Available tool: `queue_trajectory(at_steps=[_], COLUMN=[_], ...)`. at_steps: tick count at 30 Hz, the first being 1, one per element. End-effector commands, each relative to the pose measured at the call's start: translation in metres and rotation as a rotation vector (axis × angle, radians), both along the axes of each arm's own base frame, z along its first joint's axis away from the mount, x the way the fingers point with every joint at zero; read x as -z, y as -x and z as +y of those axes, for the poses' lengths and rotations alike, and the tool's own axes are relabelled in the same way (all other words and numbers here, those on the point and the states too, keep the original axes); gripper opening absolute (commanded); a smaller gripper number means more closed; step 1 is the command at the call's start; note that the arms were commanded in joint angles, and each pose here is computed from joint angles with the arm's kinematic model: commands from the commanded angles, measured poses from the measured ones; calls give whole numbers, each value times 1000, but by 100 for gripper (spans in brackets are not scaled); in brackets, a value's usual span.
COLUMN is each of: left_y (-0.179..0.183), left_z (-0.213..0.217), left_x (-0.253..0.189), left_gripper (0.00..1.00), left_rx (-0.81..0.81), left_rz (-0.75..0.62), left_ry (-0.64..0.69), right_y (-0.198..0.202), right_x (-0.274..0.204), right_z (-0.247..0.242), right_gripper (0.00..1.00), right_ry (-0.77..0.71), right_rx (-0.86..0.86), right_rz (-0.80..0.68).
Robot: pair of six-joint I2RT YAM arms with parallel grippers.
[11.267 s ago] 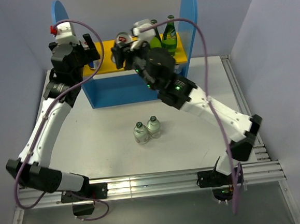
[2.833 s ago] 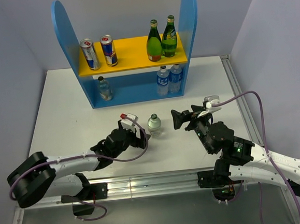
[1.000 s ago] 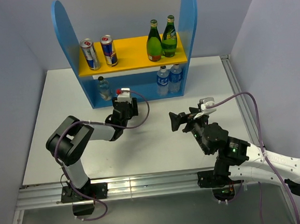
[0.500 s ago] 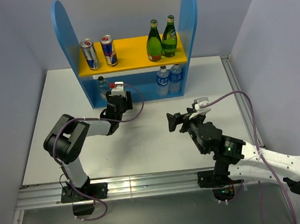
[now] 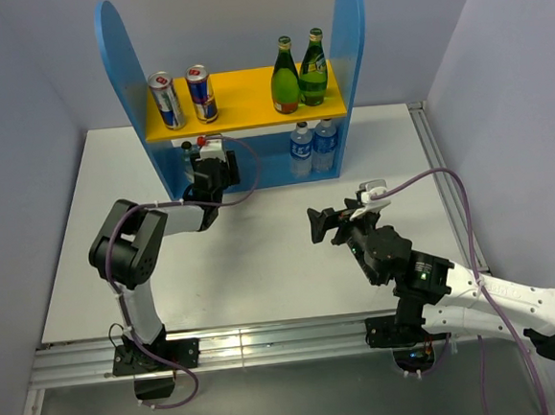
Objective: Place and organize the beverage onto the shelf
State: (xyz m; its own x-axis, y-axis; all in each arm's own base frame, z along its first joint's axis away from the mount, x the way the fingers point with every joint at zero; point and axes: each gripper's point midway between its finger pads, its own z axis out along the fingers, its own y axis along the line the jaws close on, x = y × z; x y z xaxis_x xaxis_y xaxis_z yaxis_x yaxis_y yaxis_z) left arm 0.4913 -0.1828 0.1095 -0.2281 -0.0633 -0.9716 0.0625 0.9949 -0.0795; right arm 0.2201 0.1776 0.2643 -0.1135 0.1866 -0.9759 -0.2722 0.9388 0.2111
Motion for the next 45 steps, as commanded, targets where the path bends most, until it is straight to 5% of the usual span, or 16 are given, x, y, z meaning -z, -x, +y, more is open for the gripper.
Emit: queue_trajectory(at_steps=[1,15,18,19,23,35,45], left_y=[-32,-48,-48,-47,-44,-11,57], left_z=[3,35,34,34,36,30,22], left_x=[-62,-35,-38,-39,-39,-41,-24], left_gripper=[0,0,36,61,99,99,99], left_rx=[-32,-122,-119,-119,-122,-108,-177], left_rz=[-187,-129,-127,-129,-116,-85,14], left_ry=[86,66,67,69,71,85,66], right_y=[-2,-2,-2,-2,-1,0,2], right_x=[-8,-6,-8,-8,-9,-11,-6], right_z=[-4,-2,-2,-2,-4,-6,-10], right_gripper=[100,100,100,100,100,100,100], right_ry=[-34,-30,-37,-37,-41,-63,-78], right_rx=[27,21,21,21,21,17,26], right_rz=[-21,-17,-19,-19,-20,-23,-2])
